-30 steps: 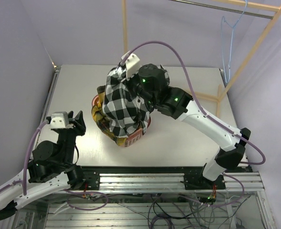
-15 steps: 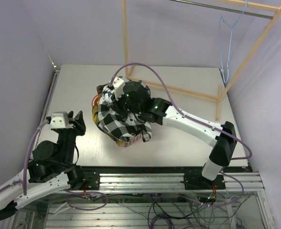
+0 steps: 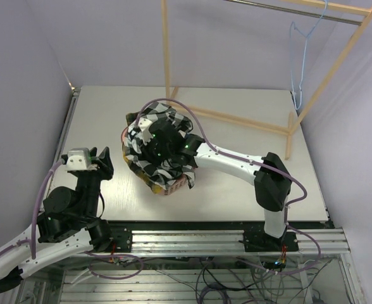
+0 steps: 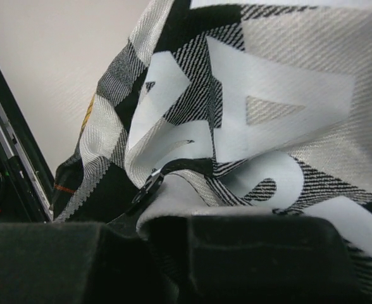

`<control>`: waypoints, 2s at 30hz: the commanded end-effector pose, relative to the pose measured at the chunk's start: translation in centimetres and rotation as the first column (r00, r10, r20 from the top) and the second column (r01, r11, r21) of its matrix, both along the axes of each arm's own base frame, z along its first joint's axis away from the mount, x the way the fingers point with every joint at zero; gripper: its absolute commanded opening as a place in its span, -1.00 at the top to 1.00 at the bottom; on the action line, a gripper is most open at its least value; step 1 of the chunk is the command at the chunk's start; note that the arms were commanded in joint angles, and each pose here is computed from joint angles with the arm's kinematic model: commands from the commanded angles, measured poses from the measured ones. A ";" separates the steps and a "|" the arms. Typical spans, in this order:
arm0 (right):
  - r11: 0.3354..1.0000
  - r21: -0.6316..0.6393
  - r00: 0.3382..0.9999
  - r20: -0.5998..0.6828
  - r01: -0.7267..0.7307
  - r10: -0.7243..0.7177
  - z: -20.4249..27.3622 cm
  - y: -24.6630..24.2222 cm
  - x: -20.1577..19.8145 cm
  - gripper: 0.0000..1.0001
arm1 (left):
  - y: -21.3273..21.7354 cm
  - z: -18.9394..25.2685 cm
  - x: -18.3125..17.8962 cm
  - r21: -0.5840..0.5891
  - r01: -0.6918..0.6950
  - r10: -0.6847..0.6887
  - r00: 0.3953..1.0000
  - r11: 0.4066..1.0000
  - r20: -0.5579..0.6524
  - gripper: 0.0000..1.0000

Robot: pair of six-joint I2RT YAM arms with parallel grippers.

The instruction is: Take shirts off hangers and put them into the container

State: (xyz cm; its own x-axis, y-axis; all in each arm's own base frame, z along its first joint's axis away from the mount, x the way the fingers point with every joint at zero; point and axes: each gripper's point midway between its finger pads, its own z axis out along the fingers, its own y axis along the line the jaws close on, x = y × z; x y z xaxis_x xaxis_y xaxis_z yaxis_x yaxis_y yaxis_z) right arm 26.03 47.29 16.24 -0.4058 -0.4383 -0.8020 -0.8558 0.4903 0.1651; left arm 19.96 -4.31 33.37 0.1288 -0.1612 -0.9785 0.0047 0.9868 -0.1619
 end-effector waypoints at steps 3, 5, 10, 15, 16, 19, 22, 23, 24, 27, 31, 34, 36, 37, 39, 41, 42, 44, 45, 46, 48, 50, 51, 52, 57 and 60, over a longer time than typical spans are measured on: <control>0.987 -0.162 0.981 -0.194 -0.016 -0.015 -9.1 -1.6 -2.8 1.00 | -0.1 0.2 0.1 -0.003 -0.005 0.005 1.000 1.000 -0.003 0.00; 0.979 -0.203 0.969 -0.246 -0.036 -0.016 -11.6 -2.0 -3.5 1.00 | -0.2 0.2 0.2 -0.001 -0.003 0.003 1.000 1.000 -0.003 -0.01; 0.965 -0.257 0.953 -0.302 -0.060 -0.021 -15.1 -2.6 -4.4 0.99 | -0.4 0.1 0.2 0.007 -0.003 0.003 1.000 1.000 -0.008 -0.01; 0.971 -0.228 0.962 -0.272 -0.068 0.004 -13.8 -1.7 -3.7 0.77 | -0.6 0.0 0.3 0.014 -0.003 0.003 1.000 1.000 -0.013 -0.02; 0.973 -0.221 0.965 -0.263 -0.073 0.013 -13.1 -1.4 -3.6 0.72 | -0.6 0.0 0.3 0.015 -0.002 0.002 1.000 1.000 -0.013 -0.02; 0.976 -0.210 0.973 -0.230 -0.065 0.015 -11.1 -1.0 -2.8 0.57 | -0.7 -0.1 0.4 0.020 -0.001 0.001 1.000 1.000 -0.016 -0.04; 0.982 -0.183 0.983 -0.182 -0.038 0.004 -8.0 -0.5 -1.9 0.24 | -0.8 -0.1 0.5 0.025 -0.001 0.001 1.000 1.000 -0.018 -0.05; 0.984 -0.174 0.986 -0.165 -0.030 0.001 -7.0 -0.5 -1.7 0.12 | -0.9 -0.1 0.5 0.027 0.001 0.000 1.000 1.000 -0.019 -0.06; 0.987 -0.159 0.990 -0.143 -0.016 -0.007 -5.6 -0.5 -1.4 0.01 | -0.9 -0.1 0.5 0.029 0.001 0.000 1.000 1.000 -0.020 -0.06; 0.993 -0.114 0.997 -0.070 0.035 -0.043 -1.6 -0.7 -0.3 -0.08 | -1.1 -0.2 0.6 0.035 0.004 -0.003 1.000 0.999 -0.022 -0.07; 0.997 -0.033 0.998 0.025 0.065 -0.064 3.6 -0.7 0.7 -0.45 | -1.1 -0.2 0.6 0.035 0.003 -0.003 1.000 0.999 -0.023 -0.09; 0.997 0.009 0.994 0.077 0.074 -0.074 6.5 -0.9 1.2 -0.58 | -1.1 -0.2 0.6 0.034 0.002 -0.001 1.000 0.999 -0.023 -0.08; 0.996 0.023 0.991 0.100 0.084 -0.086 7.9 -1.1 1.4 -0.59 | -1.0 -0.2 0.6 0.032 0.000 0.000 1.000 0.999 -0.023 -0.08; 0.996 0.031 0.990 0.110 0.088 -0.091 8.6 -1.2 1.4 -0.59 | -0.9 -0.1 0.5 0.029 0.000 0.000 1.000 1.000 -0.022 -0.09; 0.994 0.050 0.987 0.126 0.098 -0.103 9.7 -1.5 1.5 -0.60 | -0.9 -0.1 0.5 0.026 0.001 0.000 1.000 1.000 -0.021 -0.08; 0.991 0.077 0.982 0.145 0.112 -0.122 11.2 -2.2 1.5 -0.60 | -0.9 -0.1 0.5 0.026 0.002 -0.002 1.000 1.000 -0.021 -0.08; 0.989 0.090 0.978 0.158 0.120 -0.133 11.9 -2.6 1.4 -0.60 | -0.9 -0.2 0.5 0.026 0.004 -0.003 1.000 1.000 -0.021 -0.09; 0.981 0.111 0.967 0.186 0.156 -0.175 13.1 -3.7 1.6 -0.66 | -1.0 -0.1 0.5 0.026 0.004 -0.004 1.000 1.000 -0.021 -0.08; 0.977 0.121 0.958 0.204 0.178 -0.200 13.8 -4.5 1.8 -0.67 | -1.0 -0.2 0.5 0.028 0.005 -0.004 1.000 1.000 -0.023 -0.09; 0.972 0.129 0.950 0.221 0.197 -0.222 14.5 -5.3 1.8 -0.69 | -1.1 -0.2 0.6 0.029 0.005 -0.005 1.000 1.000 -0.023 -0.09; 0.957 0.149 0.925 0.257 0.249 -0.281 15.6 -7.3 2.0 -0.75 | -1.1 -0.2 0.6 0.029 0.004 -0.004 1.000 1.000 -0.025 -0.08; 0.938 0.172 0.895 0.288 0.302 -0.341 16.7 -9.8 1.9 -0.77 | -1.1 -0.2 0.6 0.031 0.003 -0.003 1.000 1.000 -0.027 -0.09; 0.929 0.186 0.882 0.299 0.321 -0.365 17.3 -11.0 1.7 -0.78 | -1.1 -0.3 0.6 0.034 0.002 -0.002 1.000 0.999 -0.029 -0.09; 0.919 0.200 0.869 0.307 0.340 -0.388 17.6 -12.2 1.4 -0.79 | -1.1 -0.3 0.6 0.036 0.002 -0.001 1.000 0.999 -0.030 -0.09; 0.872 0.249 0.815 0.318 0.421 -0.485 18.1 -18.1 -0.3 -0.84 | -1.2 -0.2 0.7 0.050 -0.001 0.003 0.999 0.999 -0.039 -0.08; 0.854 0.228 0.794 0.316 0.468 -0.519 17.1 -20.8 -1.1 -0.85 | -1.1 -0.2 0.7 0.048 -0.004 0.006 0.999 0.999 -0.041 -0.08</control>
State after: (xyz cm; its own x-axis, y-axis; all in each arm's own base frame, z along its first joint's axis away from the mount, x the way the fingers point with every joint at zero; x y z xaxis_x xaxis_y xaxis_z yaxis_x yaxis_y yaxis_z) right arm 24.91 29.80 33.69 -0.2113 -0.1617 -0.9639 -0.6072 0.7945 -0.0002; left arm 20.71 -5.67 32.36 0.0855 -0.0943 -0.9919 -0.0039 0.9955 -0.0949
